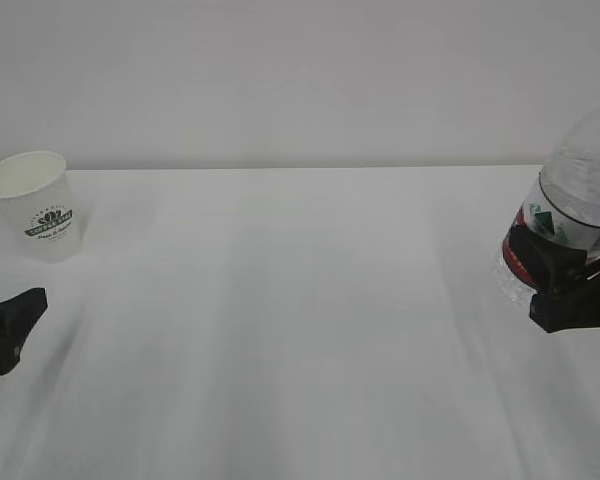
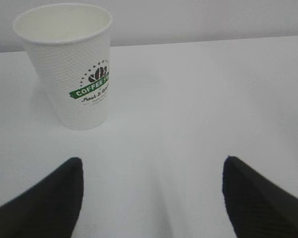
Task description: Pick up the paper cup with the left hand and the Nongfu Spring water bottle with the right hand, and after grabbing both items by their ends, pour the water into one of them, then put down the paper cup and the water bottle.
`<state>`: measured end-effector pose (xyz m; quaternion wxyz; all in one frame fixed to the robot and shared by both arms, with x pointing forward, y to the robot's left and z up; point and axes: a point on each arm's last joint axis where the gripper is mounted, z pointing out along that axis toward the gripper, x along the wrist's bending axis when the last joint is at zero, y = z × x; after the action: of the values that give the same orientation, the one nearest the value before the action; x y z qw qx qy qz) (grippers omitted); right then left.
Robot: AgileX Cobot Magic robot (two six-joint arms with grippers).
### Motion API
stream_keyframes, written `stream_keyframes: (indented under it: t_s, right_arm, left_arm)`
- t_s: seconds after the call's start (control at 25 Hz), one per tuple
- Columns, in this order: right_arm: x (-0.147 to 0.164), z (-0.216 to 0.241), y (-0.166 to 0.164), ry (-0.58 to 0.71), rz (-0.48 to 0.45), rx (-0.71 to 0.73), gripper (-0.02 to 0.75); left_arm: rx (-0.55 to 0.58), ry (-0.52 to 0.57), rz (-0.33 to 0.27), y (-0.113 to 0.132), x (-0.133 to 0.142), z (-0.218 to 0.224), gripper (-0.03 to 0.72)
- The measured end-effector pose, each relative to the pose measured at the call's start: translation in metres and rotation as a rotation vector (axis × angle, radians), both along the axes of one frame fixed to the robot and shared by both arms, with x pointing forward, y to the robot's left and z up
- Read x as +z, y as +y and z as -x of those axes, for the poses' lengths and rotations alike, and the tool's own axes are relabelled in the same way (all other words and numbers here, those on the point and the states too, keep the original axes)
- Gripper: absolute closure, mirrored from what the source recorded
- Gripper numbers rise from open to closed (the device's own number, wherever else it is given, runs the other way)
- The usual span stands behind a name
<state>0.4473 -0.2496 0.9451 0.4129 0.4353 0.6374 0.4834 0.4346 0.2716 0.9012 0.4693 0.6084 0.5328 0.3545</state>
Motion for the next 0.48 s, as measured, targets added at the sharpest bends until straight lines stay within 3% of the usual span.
stream_keyframes:
  t_s: [0.2, 0.48]
  right_arm:
    - [0.0, 0.0, 0.0, 0.005, -0.004, 0.0, 0.241]
    - [0.0, 0.0, 0.0, 0.005, -0.005, 0.0, 0.241]
  left_arm:
    - [0.012, 0.019, -0.017, 0.0, -0.009, -0.017, 0.016]
    - [0.077, -0.043, -0.015, 0.003, -0.002, -0.04, 0.013]
